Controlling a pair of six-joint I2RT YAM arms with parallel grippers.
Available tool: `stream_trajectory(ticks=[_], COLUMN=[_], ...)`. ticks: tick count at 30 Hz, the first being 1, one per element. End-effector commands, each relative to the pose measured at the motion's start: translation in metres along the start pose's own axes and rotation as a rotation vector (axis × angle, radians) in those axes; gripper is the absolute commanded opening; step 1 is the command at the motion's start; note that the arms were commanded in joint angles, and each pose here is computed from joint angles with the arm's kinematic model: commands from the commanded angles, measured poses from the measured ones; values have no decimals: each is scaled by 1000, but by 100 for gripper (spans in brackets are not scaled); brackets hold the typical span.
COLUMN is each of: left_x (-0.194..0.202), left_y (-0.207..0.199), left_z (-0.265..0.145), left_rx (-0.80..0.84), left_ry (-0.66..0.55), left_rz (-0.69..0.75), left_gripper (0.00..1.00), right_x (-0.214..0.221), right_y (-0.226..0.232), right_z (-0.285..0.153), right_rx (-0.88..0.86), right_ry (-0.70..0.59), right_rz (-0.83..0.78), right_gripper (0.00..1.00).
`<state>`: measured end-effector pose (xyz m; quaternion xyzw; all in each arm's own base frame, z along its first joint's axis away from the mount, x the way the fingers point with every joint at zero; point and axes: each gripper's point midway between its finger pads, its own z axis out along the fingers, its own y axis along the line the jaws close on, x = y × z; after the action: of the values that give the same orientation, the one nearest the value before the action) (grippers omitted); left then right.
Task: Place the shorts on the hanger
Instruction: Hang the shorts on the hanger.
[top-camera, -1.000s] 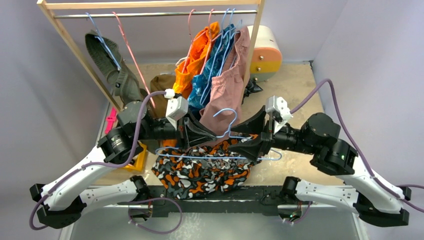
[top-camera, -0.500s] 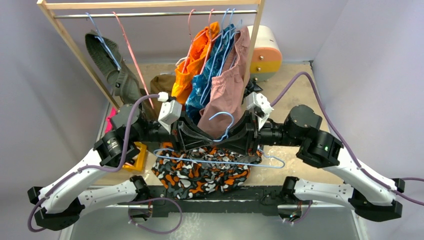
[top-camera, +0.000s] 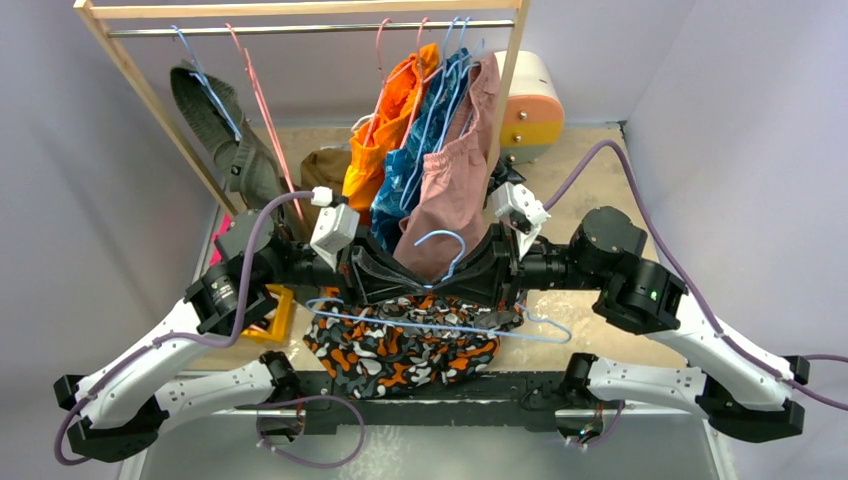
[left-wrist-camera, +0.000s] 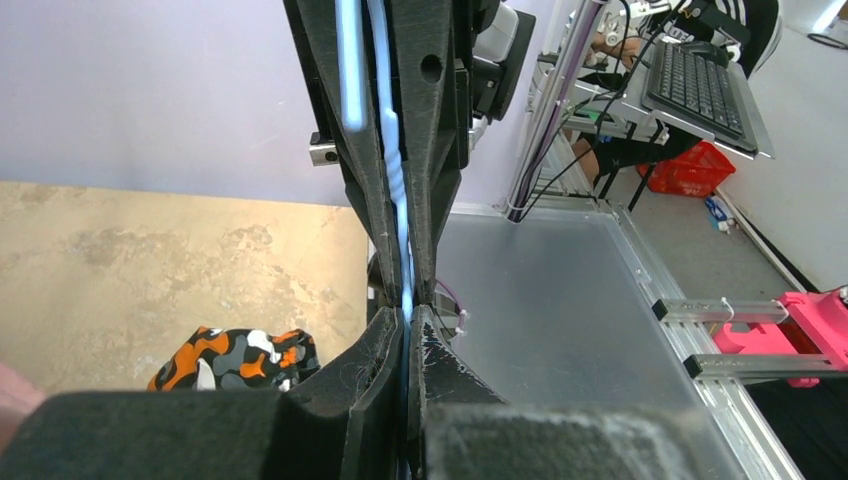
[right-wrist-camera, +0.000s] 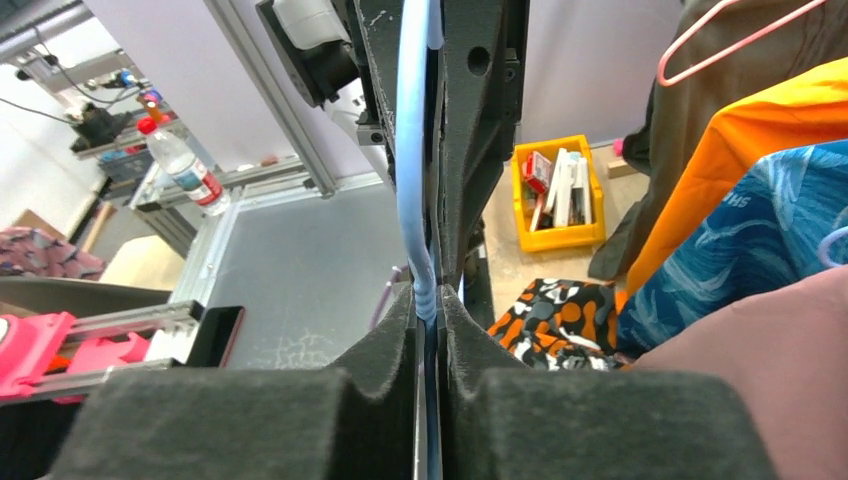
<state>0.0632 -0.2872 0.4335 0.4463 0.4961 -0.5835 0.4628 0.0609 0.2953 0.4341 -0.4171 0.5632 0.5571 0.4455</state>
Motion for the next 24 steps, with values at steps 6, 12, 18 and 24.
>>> stream_trajectory(ticks=[6, 12, 18, 24], left_x=[-11, 1, 2, 28], left_y=[13, 35, 44, 66], left_z=[-3, -20, -49, -78], left_rx=[-87, -274, -439, -670], left_ry=[-33, -28, -112, -109], left_rz=[10, -36, -131, -323], left_gripper=[19, 63, 72, 76], right_x=[-29, -17, 4, 27], right_y=[9, -7, -21, -32], right_z=[-5, -29, -61, -75], right_rx=[-11, 116, 258, 339], right_ry=[-97, -94, -50, 53], right_rz=[-51, -76, -54, -28], right_gripper=[0, 0, 0, 0])
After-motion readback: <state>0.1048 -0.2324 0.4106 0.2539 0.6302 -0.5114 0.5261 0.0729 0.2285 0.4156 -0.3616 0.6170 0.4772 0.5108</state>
